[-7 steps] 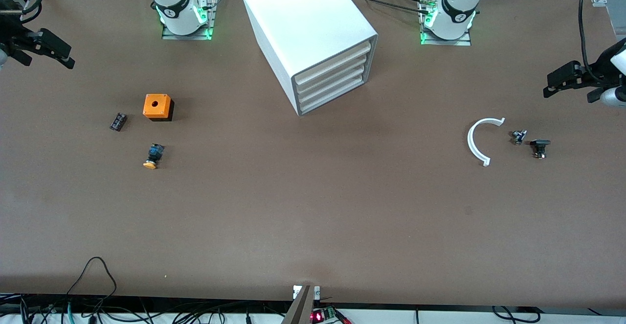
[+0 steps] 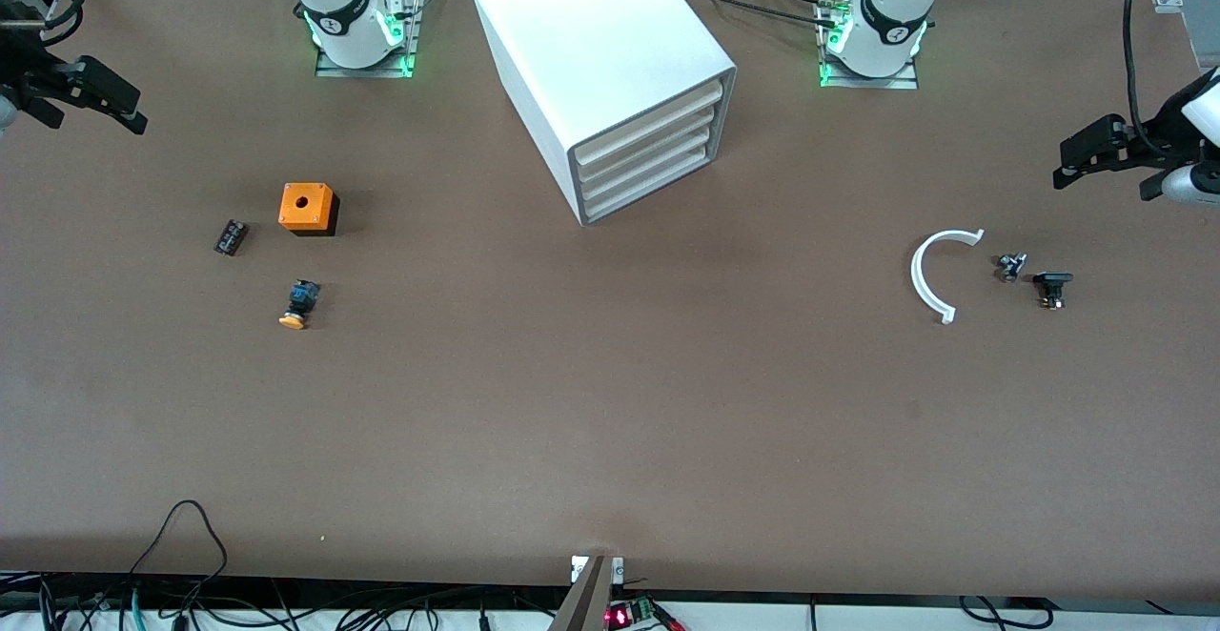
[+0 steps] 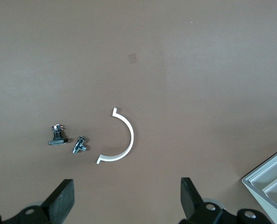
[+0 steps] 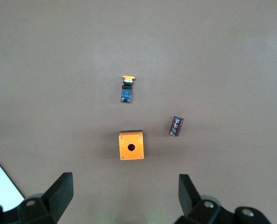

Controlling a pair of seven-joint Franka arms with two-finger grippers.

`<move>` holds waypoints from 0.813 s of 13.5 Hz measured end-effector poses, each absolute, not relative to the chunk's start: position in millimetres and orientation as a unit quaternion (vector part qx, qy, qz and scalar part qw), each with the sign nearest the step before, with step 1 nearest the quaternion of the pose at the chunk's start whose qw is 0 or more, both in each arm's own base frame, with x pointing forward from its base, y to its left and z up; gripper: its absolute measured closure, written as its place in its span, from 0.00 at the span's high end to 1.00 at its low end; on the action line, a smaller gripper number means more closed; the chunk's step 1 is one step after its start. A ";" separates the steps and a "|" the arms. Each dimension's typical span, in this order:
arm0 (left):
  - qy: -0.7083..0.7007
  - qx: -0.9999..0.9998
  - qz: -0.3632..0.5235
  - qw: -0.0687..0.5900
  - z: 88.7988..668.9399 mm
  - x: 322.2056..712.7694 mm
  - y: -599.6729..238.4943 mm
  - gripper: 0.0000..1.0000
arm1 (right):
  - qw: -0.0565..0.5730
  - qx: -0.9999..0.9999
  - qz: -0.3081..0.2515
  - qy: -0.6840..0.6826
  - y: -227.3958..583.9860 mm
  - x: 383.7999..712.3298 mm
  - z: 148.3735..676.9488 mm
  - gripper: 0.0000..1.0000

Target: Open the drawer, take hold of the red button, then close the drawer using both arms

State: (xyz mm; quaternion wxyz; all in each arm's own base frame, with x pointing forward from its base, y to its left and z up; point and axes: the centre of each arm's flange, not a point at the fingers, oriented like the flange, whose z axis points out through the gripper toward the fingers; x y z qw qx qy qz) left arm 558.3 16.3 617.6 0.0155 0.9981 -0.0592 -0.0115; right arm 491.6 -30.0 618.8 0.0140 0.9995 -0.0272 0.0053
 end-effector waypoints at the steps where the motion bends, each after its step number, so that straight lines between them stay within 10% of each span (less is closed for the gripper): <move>1: -0.059 0.998 -0.011 0.015 617.6 558.3 16.4 1.00 | 0.014 1.000 0.005 -0.027 -30.0 491.6 618.8 1.00; 11: -0.061 0.996 -0.048 0.035 569.1 584.7 10.7 1.00 | 0.013 1.000 0.005 -0.027 -29.8 491.7 618.7 1.00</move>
